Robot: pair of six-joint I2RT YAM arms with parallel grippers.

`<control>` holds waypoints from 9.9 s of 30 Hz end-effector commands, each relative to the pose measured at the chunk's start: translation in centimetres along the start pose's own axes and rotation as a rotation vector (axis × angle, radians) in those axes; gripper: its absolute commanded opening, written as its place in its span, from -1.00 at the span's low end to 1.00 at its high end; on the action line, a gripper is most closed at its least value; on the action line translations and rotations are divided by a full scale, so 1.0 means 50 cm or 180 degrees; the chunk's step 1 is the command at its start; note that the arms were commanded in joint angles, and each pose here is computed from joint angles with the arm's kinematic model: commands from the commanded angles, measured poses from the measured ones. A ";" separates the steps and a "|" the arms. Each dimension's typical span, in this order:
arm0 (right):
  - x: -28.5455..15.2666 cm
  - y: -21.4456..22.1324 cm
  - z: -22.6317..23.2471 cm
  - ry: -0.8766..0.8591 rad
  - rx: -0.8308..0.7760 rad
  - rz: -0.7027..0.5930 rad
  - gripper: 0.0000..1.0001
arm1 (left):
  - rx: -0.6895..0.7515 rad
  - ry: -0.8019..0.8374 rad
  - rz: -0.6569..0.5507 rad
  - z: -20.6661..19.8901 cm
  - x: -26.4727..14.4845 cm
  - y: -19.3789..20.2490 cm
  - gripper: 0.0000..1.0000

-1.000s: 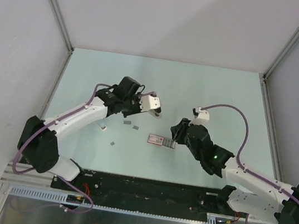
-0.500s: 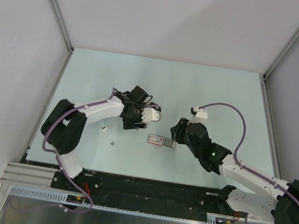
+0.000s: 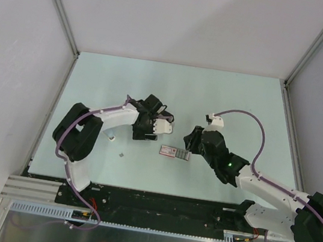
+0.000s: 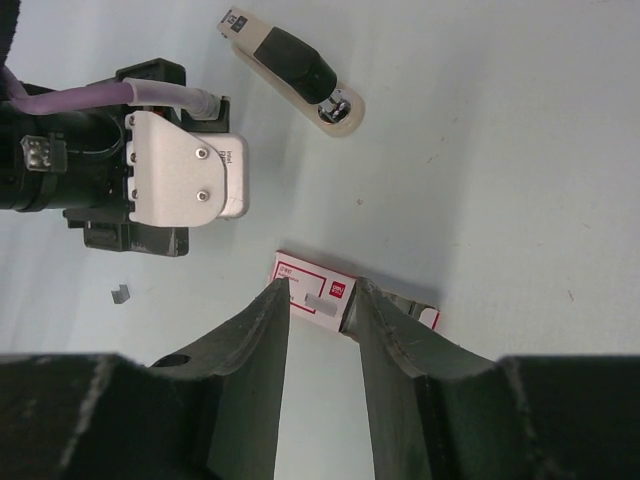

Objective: Unload the staples from the stapler

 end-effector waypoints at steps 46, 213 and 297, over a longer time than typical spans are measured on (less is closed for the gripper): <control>-0.008 -0.033 0.021 -0.0187 0.0043 -0.0142 -0.31 | -0.0191 0.0081 -0.0252 -0.001 -0.020 -0.016 -0.99; 0.000 0.072 -0.087 0.0457 0.0371 0.0151 -1.00 | -0.1029 0.0141 -0.1422 -0.084 0.010 -0.268 0.00; 0.083 0.201 -0.039 0.0599 -0.0327 0.1390 -0.91 | -0.1715 -0.0282 -0.2015 0.010 -0.232 -0.109 0.07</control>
Point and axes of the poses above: each gripper's point midway between its finger pads, its own x axis out along the fingers, its own z axis along the line the jaws close on, y = z × x, the point moved 2 cm from there along -x, back along the fingers, and after that the axes turned 6 degrees about x, right-handed, at the moved point
